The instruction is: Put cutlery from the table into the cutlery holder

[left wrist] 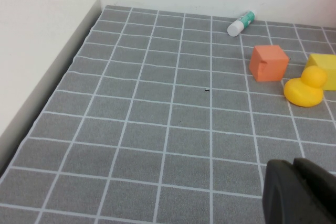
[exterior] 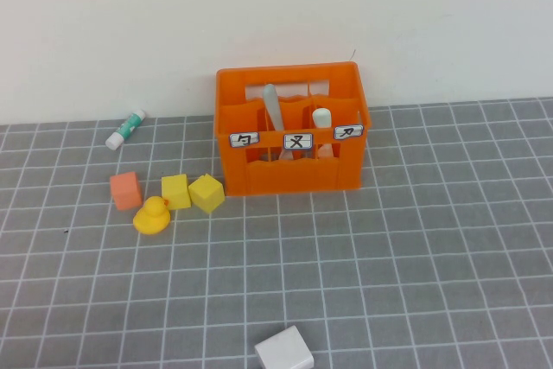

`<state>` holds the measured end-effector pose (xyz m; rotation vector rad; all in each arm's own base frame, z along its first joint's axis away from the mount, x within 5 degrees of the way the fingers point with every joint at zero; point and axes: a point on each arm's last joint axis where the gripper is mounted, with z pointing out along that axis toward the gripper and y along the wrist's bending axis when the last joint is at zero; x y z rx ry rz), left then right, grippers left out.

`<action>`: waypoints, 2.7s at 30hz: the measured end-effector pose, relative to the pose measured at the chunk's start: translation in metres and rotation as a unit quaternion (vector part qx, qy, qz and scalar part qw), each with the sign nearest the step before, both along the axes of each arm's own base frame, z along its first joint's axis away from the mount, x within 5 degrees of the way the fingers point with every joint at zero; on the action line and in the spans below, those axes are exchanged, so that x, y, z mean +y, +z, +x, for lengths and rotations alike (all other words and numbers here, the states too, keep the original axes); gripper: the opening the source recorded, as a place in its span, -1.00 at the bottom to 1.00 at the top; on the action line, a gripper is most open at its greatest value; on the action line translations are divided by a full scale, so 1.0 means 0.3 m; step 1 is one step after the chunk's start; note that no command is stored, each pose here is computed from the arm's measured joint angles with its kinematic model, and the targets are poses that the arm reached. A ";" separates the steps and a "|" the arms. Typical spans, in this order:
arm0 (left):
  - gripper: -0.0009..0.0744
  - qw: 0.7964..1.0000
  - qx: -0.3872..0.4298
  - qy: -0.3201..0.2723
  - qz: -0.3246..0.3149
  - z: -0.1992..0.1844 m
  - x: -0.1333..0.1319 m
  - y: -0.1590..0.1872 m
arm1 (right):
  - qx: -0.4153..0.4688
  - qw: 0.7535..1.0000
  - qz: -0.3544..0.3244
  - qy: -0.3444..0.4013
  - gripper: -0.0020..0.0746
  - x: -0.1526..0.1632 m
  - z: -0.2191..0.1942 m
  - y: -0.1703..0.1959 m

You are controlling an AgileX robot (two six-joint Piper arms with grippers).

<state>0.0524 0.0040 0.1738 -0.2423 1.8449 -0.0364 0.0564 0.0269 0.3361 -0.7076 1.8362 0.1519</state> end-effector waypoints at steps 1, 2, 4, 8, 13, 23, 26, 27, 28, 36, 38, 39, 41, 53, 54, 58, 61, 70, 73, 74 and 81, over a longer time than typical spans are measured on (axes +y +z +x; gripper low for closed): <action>-0.98 1.000 0.000 0.000 0.000 0.000 0.000 0.000 | -0.009 1.000 0.000 -0.002 -0.95 -0.010 -0.011 -0.003; -0.98 1.000 0.000 0.000 0.000 0.000 0.000 0.000 | -0.017 1.000 0.003 -0.002 -0.95 -0.017 -0.021 -0.008; -0.98 1.000 0.000 0.000 0.000 0.000 0.000 0.000 | -0.031 1.000 0.007 -0.003 -0.95 -0.021 -0.023 -0.039; -0.98 1.000 0.000 0.000 0.000 0.000 0.000 0.000 | -0.035 0.999 0.026 -0.021 -0.95 -0.015 -0.005 -0.151; -0.98 1.000 0.000 0.000 0.000 0.000 0.000 0.000 | -0.047 0.993 0.060 -0.088 -0.95 -0.042 -0.023 -0.315; -0.98 1.000 0.000 0.000 0.001 0.000 0.000 0.000 | -0.024 0.972 0.044 -0.230 -0.95 -0.085 -0.020 -0.530; -0.98 1.000 0.001 0.000 0.001 0.000 0.000 -0.001 | -0.014 0.968 0.052 -0.244 -0.95 -0.088 -0.018 -0.555; -0.98 1.000 0.001 0.000 0.001 0.000 0.000 -0.001 | -0.014 0.968 0.057 -0.245 -0.95 -0.087 -0.018 -0.555; -0.98 1.000 0.001 0.000 0.001 0.000 0.000 -0.001 | -0.012 0.968 0.061 -0.245 -0.95 -0.086 -0.018 -0.555; -0.98 1.000 0.001 0.000 0.001 0.000 0.000 -0.001 | -0.013 0.968 0.059 -0.244 -0.95 -0.087 -0.018 -0.555; -0.98 1.000 0.001 0.000 0.001 0.000 0.000 -0.001 | -0.019 0.968 0.039 -0.246 -0.95 -0.092 -0.018 -0.555; -0.98 1.000 0.001 0.000 0.001 0.000 0.000 -0.001 | -0.023 0.969 0.025 -0.246 -0.95 -0.095 -0.018 -0.554; -0.98 1.000 0.001 0.000 0.001 0.000 0.000 -0.001 | -0.028 0.968 0.008 -0.247 -0.95 -0.100 -0.018 -0.554; -0.98 1.000 0.001 0.000 0.001 0.000 0.000 -0.001 | -0.029 0.969 0.001 -0.244 -0.95 -0.100 -0.018 -0.555; -0.98 1.000 0.001 0.000 0.001 0.000 0.000 -0.001 | -0.029 0.969 -0.001 -0.244 -0.95 -0.099 -0.018 -0.555; -0.98 1.000 0.001 0.000 0.001 0.000 0.000 -0.001 | -0.030 0.970 -0.004 -0.243 -0.95 -0.099 -0.018 -0.555; -0.98 1.000 0.001 0.000 0.001 0.000 0.000 -0.001 | -0.031 0.970 -0.003 -0.242 -0.95 -0.099 -0.018 -0.554; -0.98 1.000 0.001 0.000 0.001 0.000 0.000 -0.001 | -0.031 0.970 -0.003 -0.242 -0.95 -0.099 -0.017 -0.554; -0.98 1.000 0.001 0.000 0.001 0.000 0.000 -0.001 | -0.031 0.970 -0.003 -0.242 -0.95 -0.099 -0.017 -0.554; -0.98 1.000 0.001 0.000 0.001 0.000 0.000 -0.001 | -0.031 0.970 -0.003 -0.242 -0.95 -0.099 -0.017 -0.554; -0.98 1.000 0.000 0.000 0.001 0.000 0.000 0.000 | -0.031 0.970 -0.003 -0.242 -0.95 -0.099 -0.017 -0.554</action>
